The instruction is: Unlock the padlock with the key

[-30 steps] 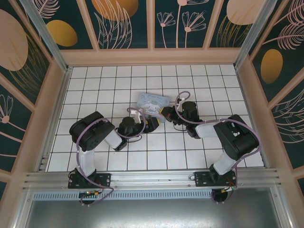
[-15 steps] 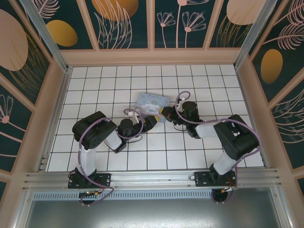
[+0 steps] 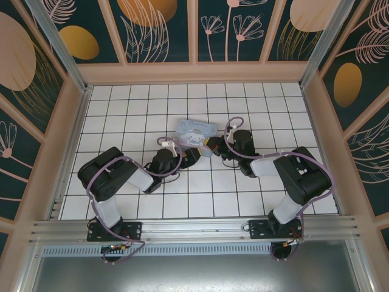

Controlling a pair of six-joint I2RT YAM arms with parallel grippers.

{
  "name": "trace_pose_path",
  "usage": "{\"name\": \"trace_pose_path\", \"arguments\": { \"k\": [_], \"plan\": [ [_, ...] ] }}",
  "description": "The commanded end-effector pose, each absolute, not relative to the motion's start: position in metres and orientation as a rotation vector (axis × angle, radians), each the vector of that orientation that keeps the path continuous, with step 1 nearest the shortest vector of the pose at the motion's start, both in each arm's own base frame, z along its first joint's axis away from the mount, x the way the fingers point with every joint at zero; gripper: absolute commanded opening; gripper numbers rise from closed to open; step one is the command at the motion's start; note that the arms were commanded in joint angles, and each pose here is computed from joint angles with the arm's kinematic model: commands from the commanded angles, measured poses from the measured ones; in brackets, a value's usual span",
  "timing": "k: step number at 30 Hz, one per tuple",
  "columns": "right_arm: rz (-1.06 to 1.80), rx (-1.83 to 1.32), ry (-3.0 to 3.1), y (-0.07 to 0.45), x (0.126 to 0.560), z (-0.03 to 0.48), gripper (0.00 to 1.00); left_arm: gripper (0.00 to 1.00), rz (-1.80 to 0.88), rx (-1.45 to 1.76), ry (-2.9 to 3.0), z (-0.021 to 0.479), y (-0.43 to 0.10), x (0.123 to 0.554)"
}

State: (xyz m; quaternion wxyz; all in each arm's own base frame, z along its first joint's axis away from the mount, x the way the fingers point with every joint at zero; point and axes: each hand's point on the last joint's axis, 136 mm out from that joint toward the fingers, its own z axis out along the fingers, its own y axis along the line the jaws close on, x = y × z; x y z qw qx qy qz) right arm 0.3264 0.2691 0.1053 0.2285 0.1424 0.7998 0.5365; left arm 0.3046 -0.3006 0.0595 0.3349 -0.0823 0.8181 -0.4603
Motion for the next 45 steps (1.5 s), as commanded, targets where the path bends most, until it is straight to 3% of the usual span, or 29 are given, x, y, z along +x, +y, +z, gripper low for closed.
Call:
{"name": "trace_pose_path", "arguments": {
  "k": [1, 19, 45],
  "plan": [
    [1.468, 0.421, 2.232, 0.263, 0.323, 0.097, 0.00, 0.90, -0.843, -0.126, 2.357, 0.001, -0.267, 0.293],
    [1.468, 0.437, 2.236, 0.261, 0.320, 0.093, 0.00, 0.90, -0.716, 0.164, 2.298, 0.006, -0.280, 0.310],
    [1.456, 0.453, 2.242, 0.258, 0.321, 0.087, 0.00, 0.88, -1.042, 0.404, 2.210, 0.021, -0.325, 0.286]
  ]
}}
